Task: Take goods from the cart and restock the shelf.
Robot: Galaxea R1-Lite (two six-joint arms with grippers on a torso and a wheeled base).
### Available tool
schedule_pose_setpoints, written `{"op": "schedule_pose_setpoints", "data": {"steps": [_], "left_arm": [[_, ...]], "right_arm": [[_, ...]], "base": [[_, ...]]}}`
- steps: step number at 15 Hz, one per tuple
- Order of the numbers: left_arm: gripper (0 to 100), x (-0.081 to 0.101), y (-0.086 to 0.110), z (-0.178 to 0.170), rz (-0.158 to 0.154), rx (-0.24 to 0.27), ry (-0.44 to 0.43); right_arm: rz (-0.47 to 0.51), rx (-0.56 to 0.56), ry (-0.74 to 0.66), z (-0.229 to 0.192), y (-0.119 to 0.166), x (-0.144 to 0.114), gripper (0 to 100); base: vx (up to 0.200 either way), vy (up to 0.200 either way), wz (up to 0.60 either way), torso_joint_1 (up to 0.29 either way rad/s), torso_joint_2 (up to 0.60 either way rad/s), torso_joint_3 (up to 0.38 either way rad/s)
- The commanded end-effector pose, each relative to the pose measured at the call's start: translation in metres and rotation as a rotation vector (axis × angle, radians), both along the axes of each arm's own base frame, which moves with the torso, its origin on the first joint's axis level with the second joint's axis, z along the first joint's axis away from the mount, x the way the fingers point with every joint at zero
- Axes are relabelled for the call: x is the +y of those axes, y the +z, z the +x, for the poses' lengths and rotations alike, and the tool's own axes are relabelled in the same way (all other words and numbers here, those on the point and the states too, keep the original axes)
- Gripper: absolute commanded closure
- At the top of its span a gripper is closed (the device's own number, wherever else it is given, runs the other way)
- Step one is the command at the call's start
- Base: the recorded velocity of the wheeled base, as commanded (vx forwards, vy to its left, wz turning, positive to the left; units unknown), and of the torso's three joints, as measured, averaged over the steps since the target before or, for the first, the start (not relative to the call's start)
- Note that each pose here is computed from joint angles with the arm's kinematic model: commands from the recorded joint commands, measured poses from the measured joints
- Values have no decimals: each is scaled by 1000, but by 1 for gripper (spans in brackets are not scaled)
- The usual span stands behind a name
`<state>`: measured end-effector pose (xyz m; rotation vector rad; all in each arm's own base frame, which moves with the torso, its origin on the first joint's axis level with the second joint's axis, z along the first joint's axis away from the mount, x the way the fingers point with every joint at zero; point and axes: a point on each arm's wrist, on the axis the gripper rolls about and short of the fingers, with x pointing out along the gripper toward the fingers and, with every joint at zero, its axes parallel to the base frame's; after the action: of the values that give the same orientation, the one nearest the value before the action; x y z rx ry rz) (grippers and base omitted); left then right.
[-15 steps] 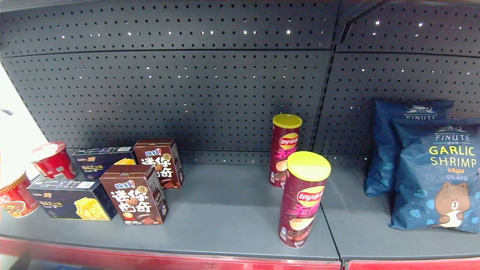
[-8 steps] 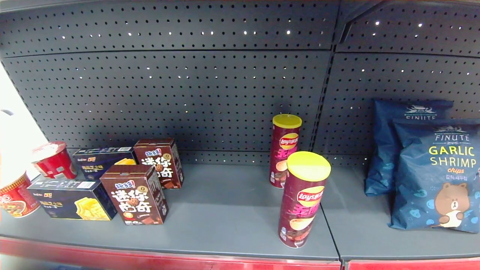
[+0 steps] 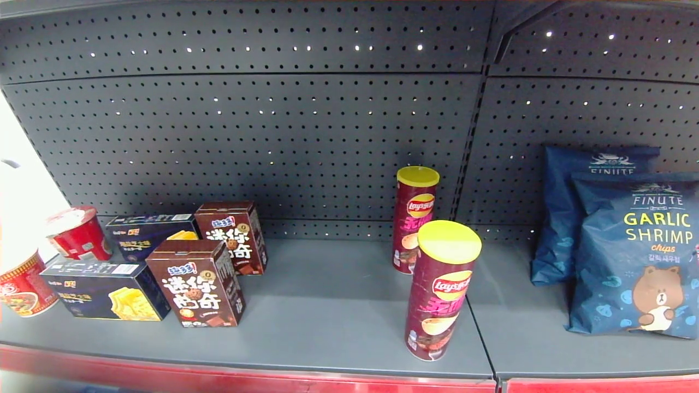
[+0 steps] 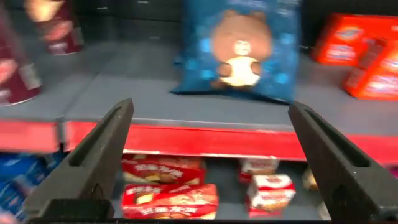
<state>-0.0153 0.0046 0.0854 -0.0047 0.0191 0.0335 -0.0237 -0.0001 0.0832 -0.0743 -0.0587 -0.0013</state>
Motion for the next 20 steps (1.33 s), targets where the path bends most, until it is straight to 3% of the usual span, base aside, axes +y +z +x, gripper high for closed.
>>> {"op": "schedule_pose_setpoints", "data": {"steps": [1, 4, 6, 11, 17, 18, 20], "left_arm": [[0, -1, -1, 0, -1, 4, -43], [0, -2, -1, 0, -35, 6, -109], [0, -4, -1, 0, -35, 7, -171], [0, -4, -1, 0, -45, 11, -160], [0, -3, -1, 0, -132, 8, -146], [0, -4, -1, 0, -142, 8, -147], [0, -4, -1, 0, -143, 8, -147]], "right_arm": [[-17, 0, 38, 0, 0, 1, 0], [-59, 10, 90, 0, 0, 2, 0], [-92, 8, 109, 0, 0, 3, 0], [-88, 10, -13, 0, -1, 0, 0], [-72, 13, -18, 0, -1, 0, 0], [-31, 5, -16, 0, 0, 0, 0], [153, 2, -55, 0, 0, -1, 0]], "base": [[0, 0, 0, 0, 0, 0], [0, 0, 0, 0, 0, 0], [0, 0, 0, 0, 0, 0], [0, 0, 0, 0, 0, 0], [0, 0, 0, 0, 0, 0], [0, 0, 0, 0, 0, 0], [0, 0, 0, 0, 0, 0]]}}
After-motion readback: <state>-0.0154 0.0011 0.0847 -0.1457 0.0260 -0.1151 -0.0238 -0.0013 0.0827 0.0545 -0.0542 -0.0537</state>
